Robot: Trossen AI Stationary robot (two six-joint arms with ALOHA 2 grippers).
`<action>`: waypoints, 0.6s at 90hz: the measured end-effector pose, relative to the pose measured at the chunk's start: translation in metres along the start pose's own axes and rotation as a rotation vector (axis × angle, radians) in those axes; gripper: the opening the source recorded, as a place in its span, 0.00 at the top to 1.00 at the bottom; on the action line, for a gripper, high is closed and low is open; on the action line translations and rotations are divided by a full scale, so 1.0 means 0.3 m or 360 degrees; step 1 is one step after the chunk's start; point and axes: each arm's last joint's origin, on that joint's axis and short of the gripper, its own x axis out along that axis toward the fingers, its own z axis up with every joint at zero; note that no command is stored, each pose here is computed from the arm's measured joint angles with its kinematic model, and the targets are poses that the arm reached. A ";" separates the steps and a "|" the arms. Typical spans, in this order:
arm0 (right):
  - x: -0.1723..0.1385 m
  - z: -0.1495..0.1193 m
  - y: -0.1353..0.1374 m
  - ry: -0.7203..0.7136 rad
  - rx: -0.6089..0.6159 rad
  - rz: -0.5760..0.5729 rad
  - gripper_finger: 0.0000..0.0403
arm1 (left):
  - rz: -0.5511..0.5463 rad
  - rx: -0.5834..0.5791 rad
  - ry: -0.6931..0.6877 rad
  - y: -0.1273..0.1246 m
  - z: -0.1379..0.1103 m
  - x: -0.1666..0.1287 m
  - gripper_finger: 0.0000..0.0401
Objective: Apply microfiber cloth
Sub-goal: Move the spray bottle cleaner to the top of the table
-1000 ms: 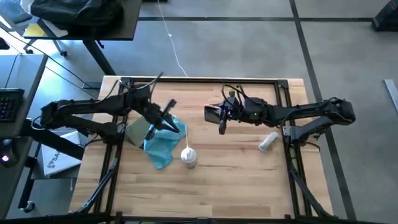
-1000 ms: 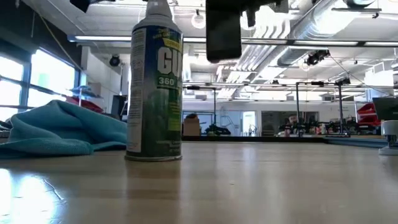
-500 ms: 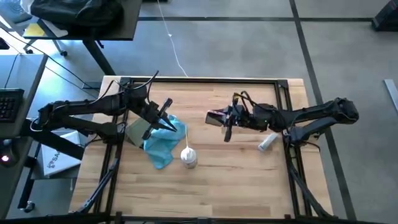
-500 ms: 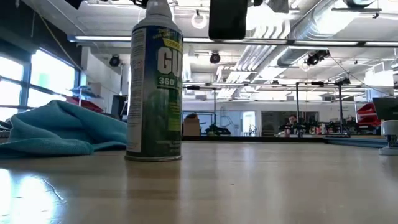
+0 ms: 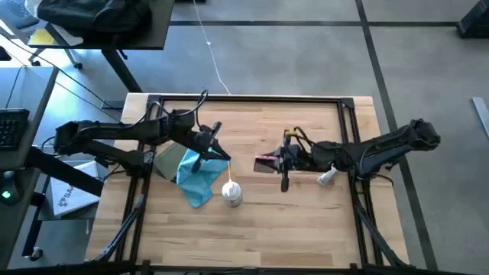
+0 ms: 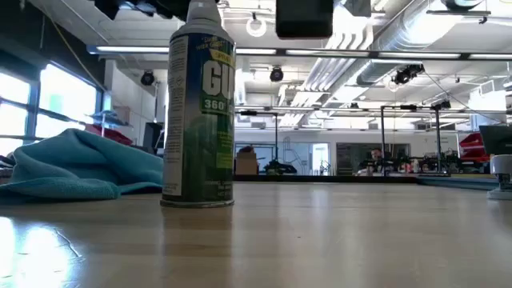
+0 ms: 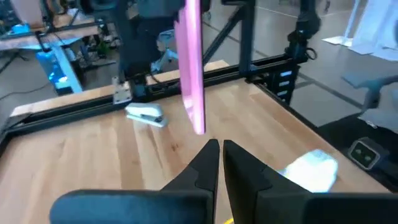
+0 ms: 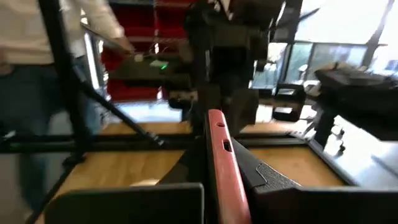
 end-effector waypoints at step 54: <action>-0.042 -0.044 0.130 0.0158 0.0171 0.0097 1.00 | 0.0141 -0.0212 0.0336 -0.446 0.008 0.045 1.00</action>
